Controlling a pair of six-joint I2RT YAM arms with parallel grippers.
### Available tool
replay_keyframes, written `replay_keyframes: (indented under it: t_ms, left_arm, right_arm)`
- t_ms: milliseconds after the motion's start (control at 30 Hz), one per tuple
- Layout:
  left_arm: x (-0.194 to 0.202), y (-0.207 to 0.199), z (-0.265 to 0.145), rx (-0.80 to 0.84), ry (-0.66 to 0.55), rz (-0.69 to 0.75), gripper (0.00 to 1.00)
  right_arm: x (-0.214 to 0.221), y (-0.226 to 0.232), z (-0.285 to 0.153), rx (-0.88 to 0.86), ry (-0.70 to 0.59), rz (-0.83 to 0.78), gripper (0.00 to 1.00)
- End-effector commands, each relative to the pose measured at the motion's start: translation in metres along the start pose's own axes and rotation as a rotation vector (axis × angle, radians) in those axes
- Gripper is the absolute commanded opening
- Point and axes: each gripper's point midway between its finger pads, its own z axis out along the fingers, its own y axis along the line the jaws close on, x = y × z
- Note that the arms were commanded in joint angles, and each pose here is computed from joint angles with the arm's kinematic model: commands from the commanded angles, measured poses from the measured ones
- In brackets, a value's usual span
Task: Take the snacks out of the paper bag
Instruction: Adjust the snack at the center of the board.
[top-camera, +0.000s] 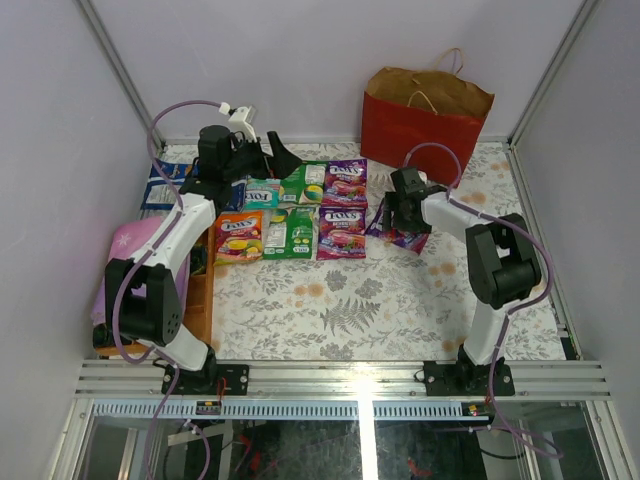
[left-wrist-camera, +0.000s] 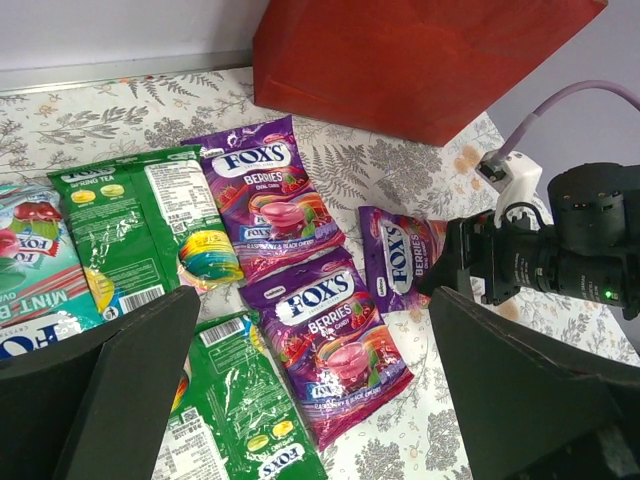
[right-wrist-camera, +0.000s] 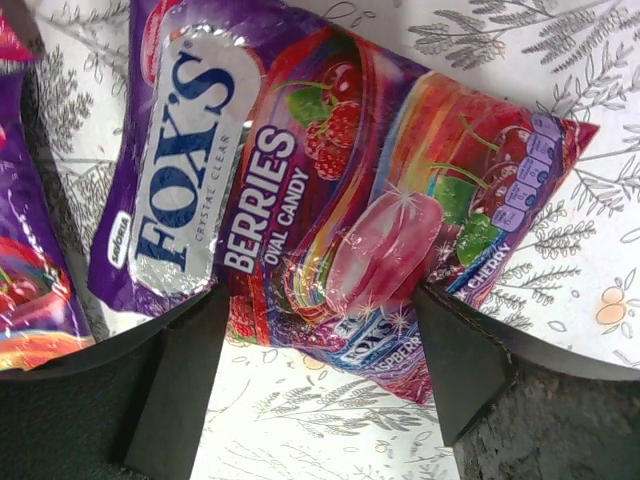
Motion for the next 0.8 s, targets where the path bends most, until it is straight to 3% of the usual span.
replay_keyframes:
  t_ms: [0, 267, 467, 533, 600, 700, 767]
  left_arm:
    - [-0.011, -0.002, -0.015, -0.028, -0.034, 0.049, 1.00]
    - [-0.011, 0.002, -0.015, -0.032, -0.029, 0.041, 1.00]
    - [-0.011, 0.001, -0.016, -0.025, -0.027, 0.039, 1.00]
    - [-0.011, 0.000, -0.015, -0.021, -0.025, 0.037, 1.00]
    - [-0.011, 0.000, -0.016, -0.019, -0.026, 0.037, 1.00]
    - [-0.010, 0.000, -0.015, -0.014, -0.023, 0.036, 1.00]
    - [-0.010, -0.003, -0.013, 0.001, -0.024, 0.028, 1.00]
  right_arm:
    - [0.012, -0.001, 0.002, 0.050, 0.009, 0.309, 0.85]
    - [0.018, 0.003, -0.019, 0.089, 0.023, 0.819, 0.84]
    - [-0.023, -0.015, -0.067, 0.107, -0.146, 0.950, 0.84]
    - [-0.050, -0.021, -0.089, 0.078, -0.248, 0.904, 0.84]
    - [-0.080, -0.019, -0.108, 0.005, -0.350, 0.761, 0.84]
    - [-0.110, 0.022, -0.136, -0.302, -0.483, 0.183, 0.86]
    - [-0.097, 0.034, -0.133, -0.369, -0.450, -0.123, 0.96]
